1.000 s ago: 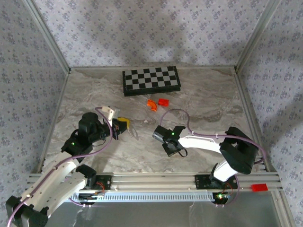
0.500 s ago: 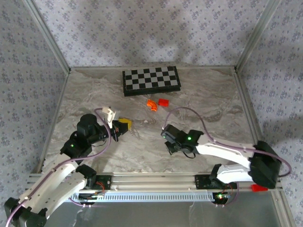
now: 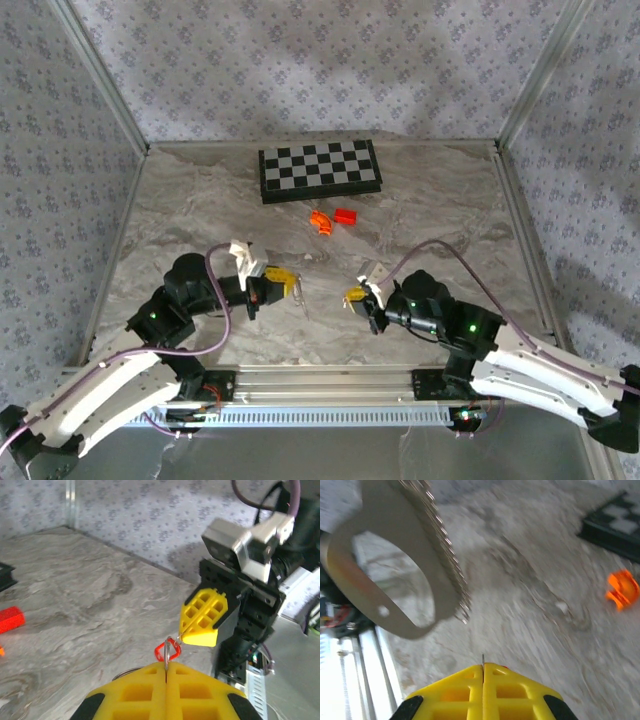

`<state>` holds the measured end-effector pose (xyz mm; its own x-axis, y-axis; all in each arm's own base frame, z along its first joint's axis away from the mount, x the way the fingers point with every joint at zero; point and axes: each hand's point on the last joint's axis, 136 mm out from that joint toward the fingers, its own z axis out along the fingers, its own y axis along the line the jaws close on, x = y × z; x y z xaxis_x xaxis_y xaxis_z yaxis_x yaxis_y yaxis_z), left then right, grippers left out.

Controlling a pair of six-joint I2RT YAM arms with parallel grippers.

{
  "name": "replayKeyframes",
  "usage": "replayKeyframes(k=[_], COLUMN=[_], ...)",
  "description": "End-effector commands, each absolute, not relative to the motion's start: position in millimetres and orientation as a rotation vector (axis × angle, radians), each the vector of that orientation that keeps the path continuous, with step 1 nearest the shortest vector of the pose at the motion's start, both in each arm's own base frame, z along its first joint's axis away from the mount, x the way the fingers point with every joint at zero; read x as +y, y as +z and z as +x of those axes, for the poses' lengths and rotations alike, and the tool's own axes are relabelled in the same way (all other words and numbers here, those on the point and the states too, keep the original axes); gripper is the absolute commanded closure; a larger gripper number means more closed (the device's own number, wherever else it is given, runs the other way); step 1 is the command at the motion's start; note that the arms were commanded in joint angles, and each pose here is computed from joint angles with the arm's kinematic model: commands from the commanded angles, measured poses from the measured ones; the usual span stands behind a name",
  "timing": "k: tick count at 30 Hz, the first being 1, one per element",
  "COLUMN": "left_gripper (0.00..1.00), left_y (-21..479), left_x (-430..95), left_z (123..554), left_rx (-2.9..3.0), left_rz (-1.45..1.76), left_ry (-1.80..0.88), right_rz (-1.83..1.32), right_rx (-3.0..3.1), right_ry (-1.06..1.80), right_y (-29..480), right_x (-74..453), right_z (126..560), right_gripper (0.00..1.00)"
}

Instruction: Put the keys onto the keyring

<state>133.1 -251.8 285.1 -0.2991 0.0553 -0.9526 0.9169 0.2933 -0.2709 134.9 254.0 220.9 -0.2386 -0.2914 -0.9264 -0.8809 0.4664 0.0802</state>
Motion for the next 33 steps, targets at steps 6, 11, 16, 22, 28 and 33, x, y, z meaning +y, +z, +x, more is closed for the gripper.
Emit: replayKeyframes(k=[6, 11, 16, 22, 28, 33], left_gripper=[1.00, 1.00, 1.00, 1.00, 1.00, 1.00], left_y=[337.2, 335.8, 334.6, 332.1, 329.1, 328.2], left_x=[-268.3, -276.7, -278.6, -284.2, -285.8, -286.4], left_z=[99.0, 92.9, 93.4, 91.6, 92.4, 91.9], left_rx=[1.352, 1.353, 1.348, 1.352, 1.356, 1.356], left_rz=[1.097, 1.158, 1.171, 1.207, 1.215, 1.218], left_ry=[-1.166, -1.164, -1.138, -1.142, -1.135, -1.138], right_rz=[-1.180, -1.220, -1.271, -1.265, -1.263, -1.248], right_rx=[1.435, 1.421, 1.535, 1.583, 1.616, 1.629], right_ry=[0.961, 0.978, 0.938, 0.922, 0.910, 0.902], right_y=[285.9, 301.4, 297.2, 303.3, 307.6, 310.5], right_x=[264.2, 265.5, 266.3, 268.9, 271.8, 275.1], right_z=[94.0, 88.3, 91.7, 95.6, 97.4, 98.9], right_gripper=[1.00, 1.00, 1.00, 1.00, 1.00, 1.00])
